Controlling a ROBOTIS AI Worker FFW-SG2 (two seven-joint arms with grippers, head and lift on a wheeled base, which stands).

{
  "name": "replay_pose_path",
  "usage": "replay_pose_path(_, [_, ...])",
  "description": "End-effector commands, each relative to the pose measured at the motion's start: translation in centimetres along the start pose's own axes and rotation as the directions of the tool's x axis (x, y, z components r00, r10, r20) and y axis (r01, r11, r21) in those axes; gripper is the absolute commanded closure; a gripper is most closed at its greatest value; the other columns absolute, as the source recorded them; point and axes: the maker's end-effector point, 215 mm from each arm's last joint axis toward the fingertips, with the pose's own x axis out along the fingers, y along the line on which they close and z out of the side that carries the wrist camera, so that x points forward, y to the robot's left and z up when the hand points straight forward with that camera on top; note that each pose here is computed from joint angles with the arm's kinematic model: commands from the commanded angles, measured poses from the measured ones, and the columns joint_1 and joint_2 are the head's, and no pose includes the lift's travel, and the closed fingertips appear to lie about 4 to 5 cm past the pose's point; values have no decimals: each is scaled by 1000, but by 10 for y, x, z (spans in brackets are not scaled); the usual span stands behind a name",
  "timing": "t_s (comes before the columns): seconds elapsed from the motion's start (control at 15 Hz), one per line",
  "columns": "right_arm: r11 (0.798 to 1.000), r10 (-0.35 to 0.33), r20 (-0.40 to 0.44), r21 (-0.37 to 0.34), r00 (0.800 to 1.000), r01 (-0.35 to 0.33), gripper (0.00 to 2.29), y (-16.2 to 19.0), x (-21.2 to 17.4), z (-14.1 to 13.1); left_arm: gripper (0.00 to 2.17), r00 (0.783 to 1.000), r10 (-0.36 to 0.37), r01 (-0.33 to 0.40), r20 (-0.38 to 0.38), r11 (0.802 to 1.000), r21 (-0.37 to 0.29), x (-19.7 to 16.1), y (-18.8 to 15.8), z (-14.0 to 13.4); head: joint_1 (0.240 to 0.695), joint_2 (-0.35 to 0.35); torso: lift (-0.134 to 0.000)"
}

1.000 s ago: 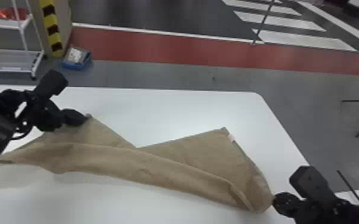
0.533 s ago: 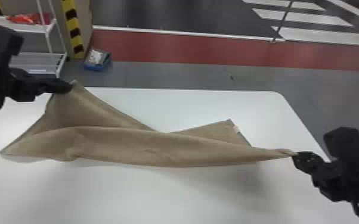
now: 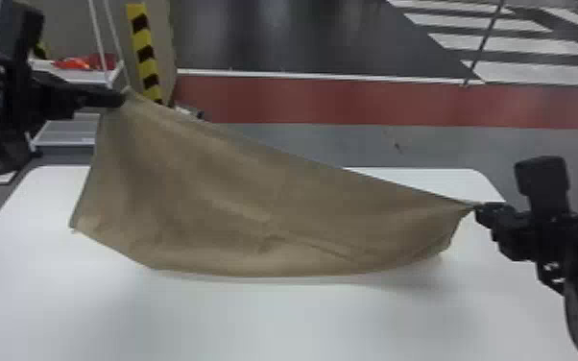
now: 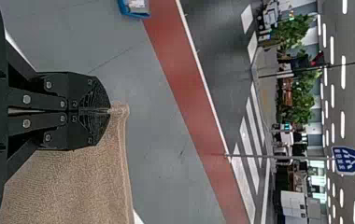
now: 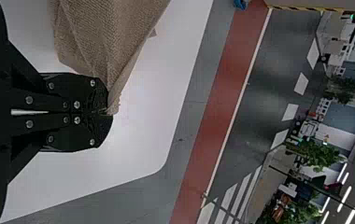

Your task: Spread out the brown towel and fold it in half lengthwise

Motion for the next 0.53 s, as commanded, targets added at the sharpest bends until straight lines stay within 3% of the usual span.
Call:
replay_pose_path(0.0, [999,-30,48,17,998,29,1679,-14,27,37,1524,998,32,-34,53,999,30,2,15,38,594,-96,-123])
replay_pose_path(0.13, [996,-76,77,45,994,72,1679,-45,48,75,1524,995,52,-58,85,996,68,6,21,71,538,-90,-123])
replay_pose_path(0.27, [992,-107,112,78,988,98,1683,-72,54,110,1524,991,64,-71,121,996,55,-2,30,91,490,-101,-123])
replay_pose_path(0.4, [991,-117,128,80,985,107,1683,-90,50,125,1524,986,65,-68,151,998,12,-17,41,93,449,-111,-123])
replay_pose_path(0.47, [992,-110,130,69,985,102,1683,-92,45,127,1528,986,64,-58,155,997,-41,-30,51,81,418,-116,-123])
